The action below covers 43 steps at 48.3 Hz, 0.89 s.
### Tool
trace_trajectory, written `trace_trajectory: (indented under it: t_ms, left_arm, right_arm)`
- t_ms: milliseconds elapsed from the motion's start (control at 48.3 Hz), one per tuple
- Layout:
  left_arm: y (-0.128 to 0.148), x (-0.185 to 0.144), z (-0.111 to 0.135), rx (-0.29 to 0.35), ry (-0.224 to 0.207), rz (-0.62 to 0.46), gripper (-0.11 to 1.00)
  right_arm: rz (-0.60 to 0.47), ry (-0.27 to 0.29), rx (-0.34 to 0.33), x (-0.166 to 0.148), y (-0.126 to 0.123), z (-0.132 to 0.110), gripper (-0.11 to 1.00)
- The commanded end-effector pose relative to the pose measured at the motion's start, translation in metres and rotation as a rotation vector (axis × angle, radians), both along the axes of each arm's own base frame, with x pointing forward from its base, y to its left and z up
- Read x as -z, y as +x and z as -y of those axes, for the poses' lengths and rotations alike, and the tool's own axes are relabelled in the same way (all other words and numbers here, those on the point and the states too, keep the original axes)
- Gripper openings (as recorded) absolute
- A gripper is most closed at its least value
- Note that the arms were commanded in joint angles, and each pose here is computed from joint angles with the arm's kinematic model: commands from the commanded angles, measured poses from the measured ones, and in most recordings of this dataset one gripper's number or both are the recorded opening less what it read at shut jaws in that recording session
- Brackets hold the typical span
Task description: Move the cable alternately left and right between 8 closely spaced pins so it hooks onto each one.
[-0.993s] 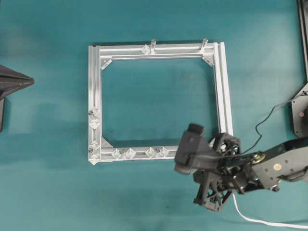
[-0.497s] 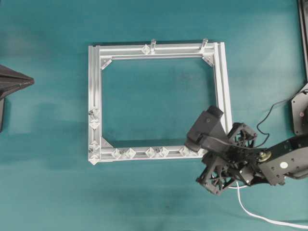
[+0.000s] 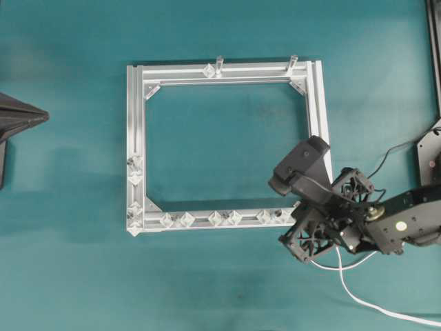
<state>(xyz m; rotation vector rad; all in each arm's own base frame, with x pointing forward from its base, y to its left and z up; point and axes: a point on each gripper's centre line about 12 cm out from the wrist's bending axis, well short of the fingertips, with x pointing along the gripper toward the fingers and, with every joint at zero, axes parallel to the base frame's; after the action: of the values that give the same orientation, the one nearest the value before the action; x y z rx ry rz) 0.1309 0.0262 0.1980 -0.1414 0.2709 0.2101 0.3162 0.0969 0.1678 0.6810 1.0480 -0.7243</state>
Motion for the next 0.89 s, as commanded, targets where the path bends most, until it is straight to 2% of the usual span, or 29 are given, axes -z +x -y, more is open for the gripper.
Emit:
trace_trajectory:
  t_ms: [0,869]
  left_arm:
    - [0.001,-0.004,-0.001,-0.007,-0.004,0.010,0.01]
    - [0.001,-0.003,-0.002,-0.018,-0.005,0.010,0.01]
  right_arm:
    - [0.033,0.013,0.002,-0.009,0.001,0.001,0.19]
    - [0.044,0.023,0.038,-0.006,0.004,0.014,0.19]
